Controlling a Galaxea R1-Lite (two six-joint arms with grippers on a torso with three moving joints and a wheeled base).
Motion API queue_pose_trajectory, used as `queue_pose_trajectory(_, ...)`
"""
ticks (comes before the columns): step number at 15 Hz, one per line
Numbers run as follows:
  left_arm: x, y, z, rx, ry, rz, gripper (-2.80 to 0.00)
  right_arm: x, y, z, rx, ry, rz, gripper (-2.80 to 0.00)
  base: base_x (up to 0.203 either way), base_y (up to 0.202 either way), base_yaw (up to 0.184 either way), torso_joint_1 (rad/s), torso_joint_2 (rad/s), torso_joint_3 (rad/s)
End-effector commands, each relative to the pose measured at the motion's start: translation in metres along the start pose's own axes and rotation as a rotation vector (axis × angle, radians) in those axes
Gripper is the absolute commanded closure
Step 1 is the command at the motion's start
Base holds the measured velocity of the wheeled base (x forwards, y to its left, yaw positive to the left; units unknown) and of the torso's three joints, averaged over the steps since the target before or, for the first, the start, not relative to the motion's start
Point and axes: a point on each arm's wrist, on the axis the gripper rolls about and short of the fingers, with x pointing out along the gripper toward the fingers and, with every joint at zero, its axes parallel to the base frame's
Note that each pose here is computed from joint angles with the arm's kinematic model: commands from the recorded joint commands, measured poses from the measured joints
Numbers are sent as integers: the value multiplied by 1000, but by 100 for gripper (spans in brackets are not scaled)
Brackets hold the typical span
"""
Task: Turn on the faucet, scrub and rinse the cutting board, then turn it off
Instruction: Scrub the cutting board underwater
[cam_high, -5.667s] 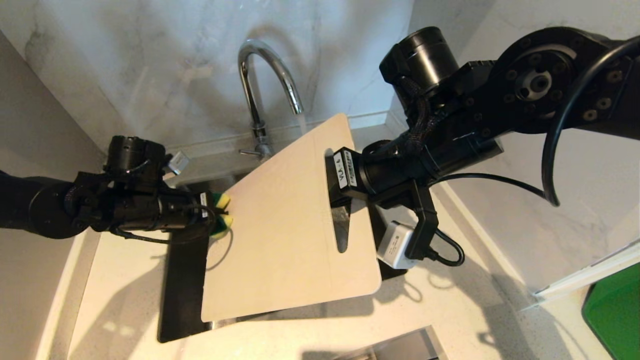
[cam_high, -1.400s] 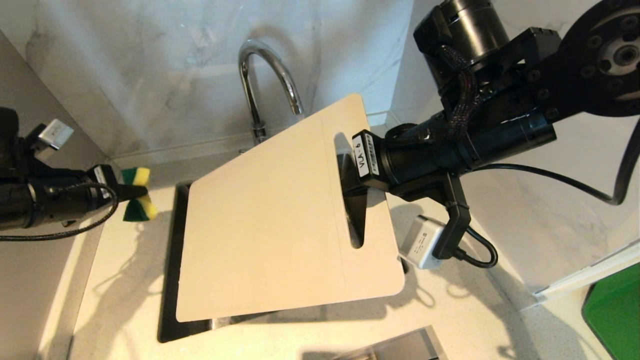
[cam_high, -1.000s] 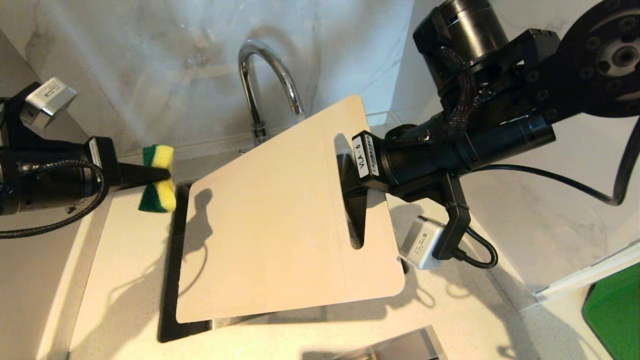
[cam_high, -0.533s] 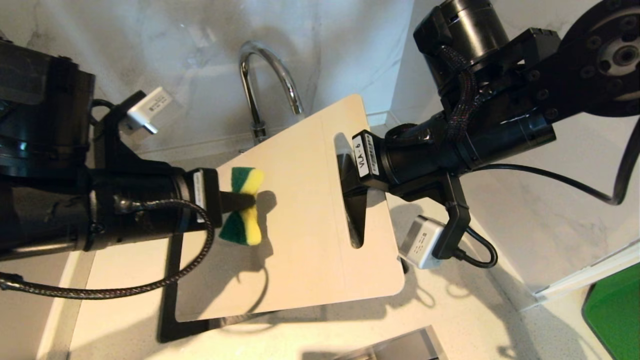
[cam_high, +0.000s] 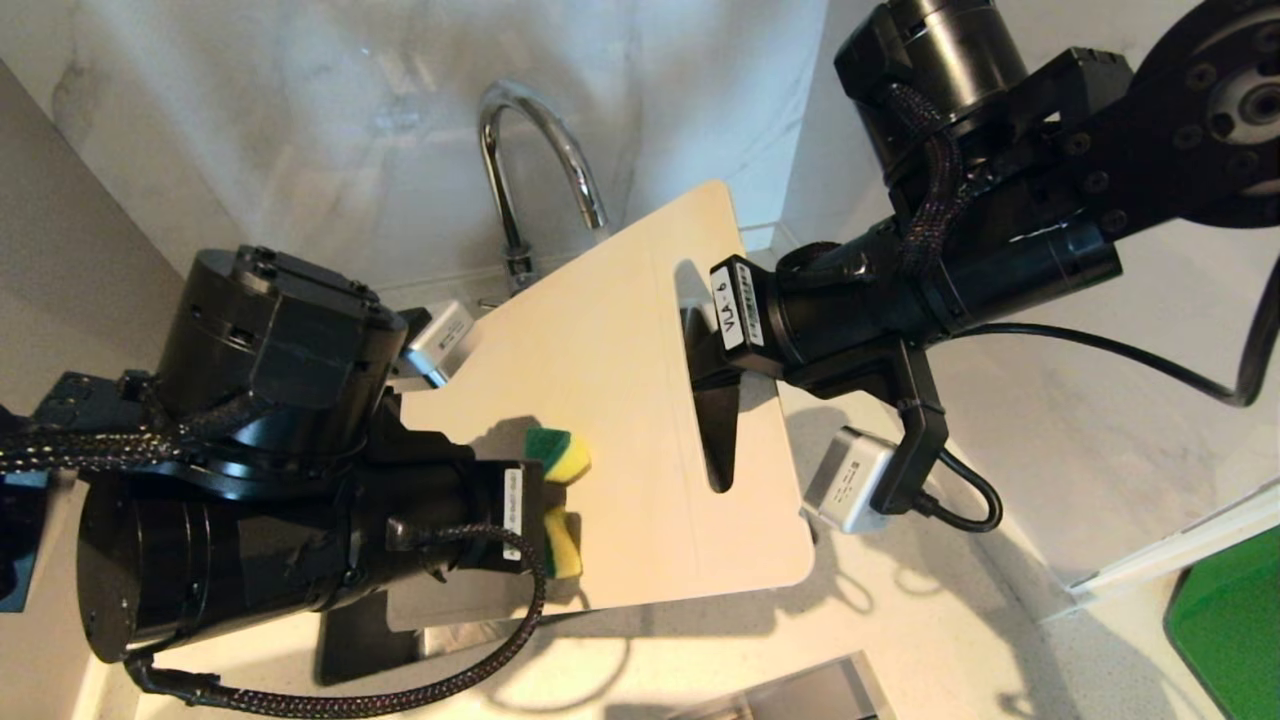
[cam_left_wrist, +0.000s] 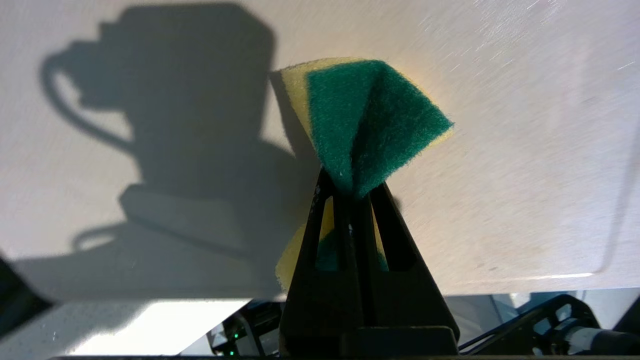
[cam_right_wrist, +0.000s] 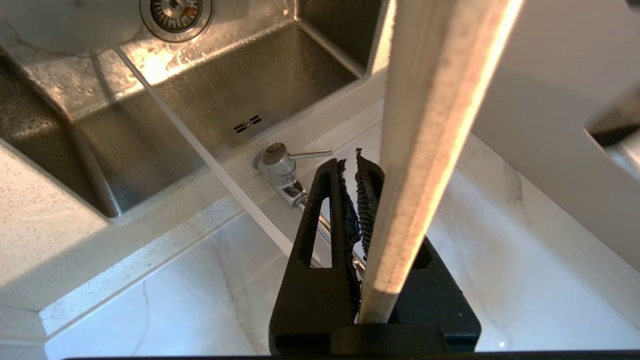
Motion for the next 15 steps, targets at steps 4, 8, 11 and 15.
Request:
queue_pose_trajectory(4,14,42,-11,-58,-3,112,0,-3,-2,0,-18,3,-8,0,0,0,0,0,0,0)
queue_pose_trajectory(8,18,83,-22,-115,-7,195,0,-3,-2,0,-19,5,-10,0,0,0,0,0,0,0)
queue_pose_trajectory(11,21,120,-18,-194,-5,255,0,-5,-3,0,-21,8,-11,0,0,0,0,0,0,0)
queue_pose_trajectory(15,19,155,-27,-269,-4,305,0,-5,-3,0,-21,8,-11,0,0,0,0,0,0,0)
